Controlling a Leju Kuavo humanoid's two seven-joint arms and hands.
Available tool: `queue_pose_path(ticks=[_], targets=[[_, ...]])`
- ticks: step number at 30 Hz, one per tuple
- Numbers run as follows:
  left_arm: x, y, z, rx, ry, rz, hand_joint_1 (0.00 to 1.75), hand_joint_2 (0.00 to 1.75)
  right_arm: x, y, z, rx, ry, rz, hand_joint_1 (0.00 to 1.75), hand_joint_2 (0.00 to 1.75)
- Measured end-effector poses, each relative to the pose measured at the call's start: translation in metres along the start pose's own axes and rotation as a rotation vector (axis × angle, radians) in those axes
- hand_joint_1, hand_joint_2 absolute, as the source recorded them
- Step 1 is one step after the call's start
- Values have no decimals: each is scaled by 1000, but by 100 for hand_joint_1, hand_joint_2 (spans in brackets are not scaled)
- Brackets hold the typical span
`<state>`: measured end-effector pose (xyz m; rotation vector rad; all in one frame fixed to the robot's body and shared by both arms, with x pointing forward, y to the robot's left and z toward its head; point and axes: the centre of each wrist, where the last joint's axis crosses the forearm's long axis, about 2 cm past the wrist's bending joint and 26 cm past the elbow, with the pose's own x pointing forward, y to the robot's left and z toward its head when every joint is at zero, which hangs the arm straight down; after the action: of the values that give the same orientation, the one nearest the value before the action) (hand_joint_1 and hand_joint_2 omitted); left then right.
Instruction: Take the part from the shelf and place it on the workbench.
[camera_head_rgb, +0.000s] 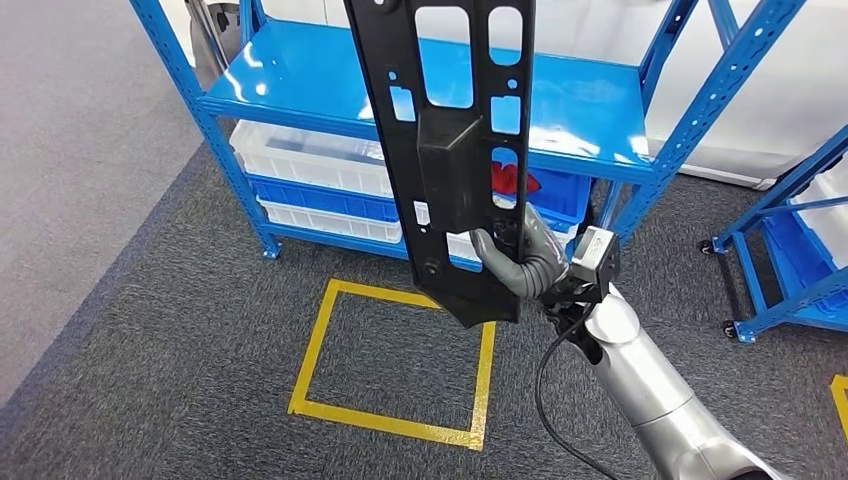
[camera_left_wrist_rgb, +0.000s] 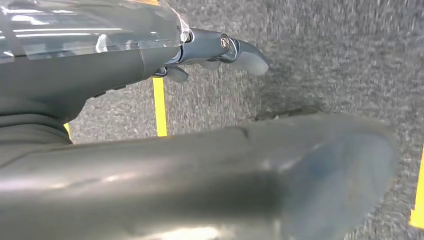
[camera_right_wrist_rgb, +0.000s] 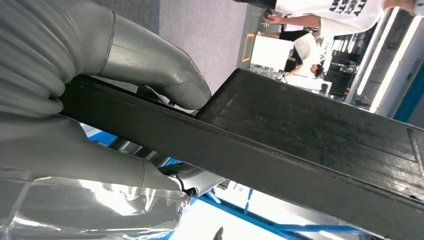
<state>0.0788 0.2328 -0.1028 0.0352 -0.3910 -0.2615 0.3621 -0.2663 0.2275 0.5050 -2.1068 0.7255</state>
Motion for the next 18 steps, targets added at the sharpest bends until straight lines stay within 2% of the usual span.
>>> queue_pose_path(ticks=[18], targets=[[2,2,-1,1,-16,-25,0,0,2,-4,3,14,5,-11,175,175]])
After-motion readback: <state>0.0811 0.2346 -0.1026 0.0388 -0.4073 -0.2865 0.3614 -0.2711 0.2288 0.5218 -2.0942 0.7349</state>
